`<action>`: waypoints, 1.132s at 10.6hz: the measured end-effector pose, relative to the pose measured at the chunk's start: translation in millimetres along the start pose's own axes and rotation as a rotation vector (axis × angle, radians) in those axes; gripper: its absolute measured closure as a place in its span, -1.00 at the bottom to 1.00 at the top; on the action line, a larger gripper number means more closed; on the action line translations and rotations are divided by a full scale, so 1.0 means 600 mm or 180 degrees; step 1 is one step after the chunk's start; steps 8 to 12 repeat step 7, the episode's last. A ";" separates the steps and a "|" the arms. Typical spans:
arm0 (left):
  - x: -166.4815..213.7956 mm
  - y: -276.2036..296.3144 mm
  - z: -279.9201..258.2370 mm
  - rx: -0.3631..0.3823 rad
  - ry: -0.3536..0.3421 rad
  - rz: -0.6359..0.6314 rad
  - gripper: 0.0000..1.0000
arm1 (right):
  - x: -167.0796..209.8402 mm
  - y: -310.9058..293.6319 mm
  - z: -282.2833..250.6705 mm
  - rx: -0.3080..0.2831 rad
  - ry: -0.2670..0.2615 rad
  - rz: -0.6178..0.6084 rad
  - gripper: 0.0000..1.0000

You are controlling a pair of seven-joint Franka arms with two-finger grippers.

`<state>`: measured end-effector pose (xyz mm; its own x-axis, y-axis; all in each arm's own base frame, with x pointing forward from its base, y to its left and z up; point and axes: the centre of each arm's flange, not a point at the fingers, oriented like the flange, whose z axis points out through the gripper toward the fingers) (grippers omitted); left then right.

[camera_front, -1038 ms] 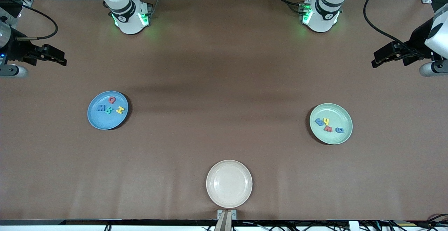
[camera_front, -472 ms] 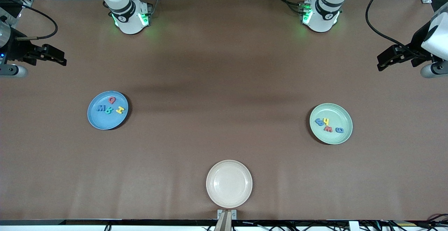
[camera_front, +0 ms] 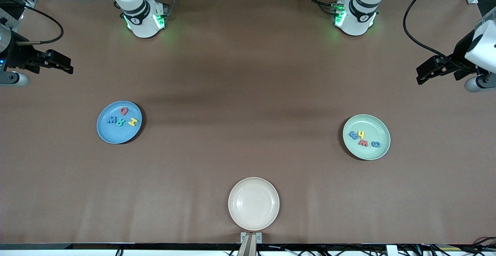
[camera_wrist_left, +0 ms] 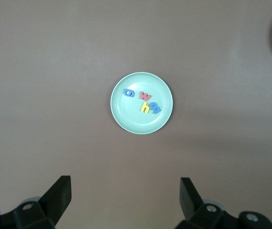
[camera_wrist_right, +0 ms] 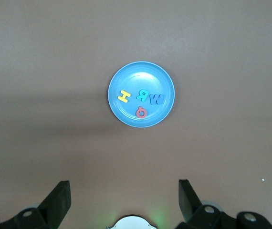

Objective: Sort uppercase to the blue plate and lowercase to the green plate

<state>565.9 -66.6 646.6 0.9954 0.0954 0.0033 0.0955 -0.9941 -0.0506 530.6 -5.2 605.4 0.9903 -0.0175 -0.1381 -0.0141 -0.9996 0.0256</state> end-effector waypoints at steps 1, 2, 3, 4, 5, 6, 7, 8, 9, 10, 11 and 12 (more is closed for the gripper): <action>0.003 -0.001 0.003 -0.0010 -0.0001 -0.0004 -1.00 | 0.000 0.000 0.000 0.0000 0.0000 0.0000 -1.00; 0.006 -0.002 0.006 -0.0023 -0.0001 -0.0009 -1.00 | 0.000 0.000 0.000 0.0000 0.0001 0.0000 -1.00; 0.008 -0.003 0.008 -0.0031 0.0002 0.0017 -1.00 | 0.000 0.000 0.000 0.0000 0.0007 0.0000 -1.00; 0.010 -0.003 0.008 -0.0035 0.0014 0.0087 -1.00 | 0.001 0.000 -0.001 0.0000 0.0019 0.0000 -1.00; 0.011 -0.003 0.008 -0.0037 0.0025 0.0143 -1.00 | 0.001 0.000 -0.001 0.0000 0.0026 0.0000 -1.00; 0.012 -0.002 0.009 -0.0038 0.0027 0.0170 -1.00 | 0.001 0.000 -0.001 0.0000 0.0027 0.0000 -1.00; 0.012 -0.002 0.010 -0.0038 0.0025 0.0183 -1.00 | 0.001 0.000 -0.001 0.0000 0.0027 0.0000 -1.00; 0.012 -0.002 0.010 -0.0038 0.0025 0.0183 -1.00 | 0.001 0.000 -0.001 0.0000 0.0027 0.0000 -1.00; 0.012 -0.002 0.010 -0.0038 0.0025 0.0183 -1.00 | 0.001 0.000 -0.001 0.0000 0.0027 0.0000 -1.00; 0.012 -0.002 0.010 -0.0038 0.0025 0.0183 -1.00 | 0.001 0.000 -0.001 0.0000 0.0027 0.0000 -1.00; 0.012 -0.002 0.010 -0.0038 0.0025 0.0183 -1.00 | 0.001 0.000 -0.001 0.0000 0.0027 0.0000 -1.00; 0.012 -0.002 0.010 -0.0038 0.0025 0.0183 -1.00 | 0.001 0.000 -0.001 0.0000 0.0027 0.0000 -1.00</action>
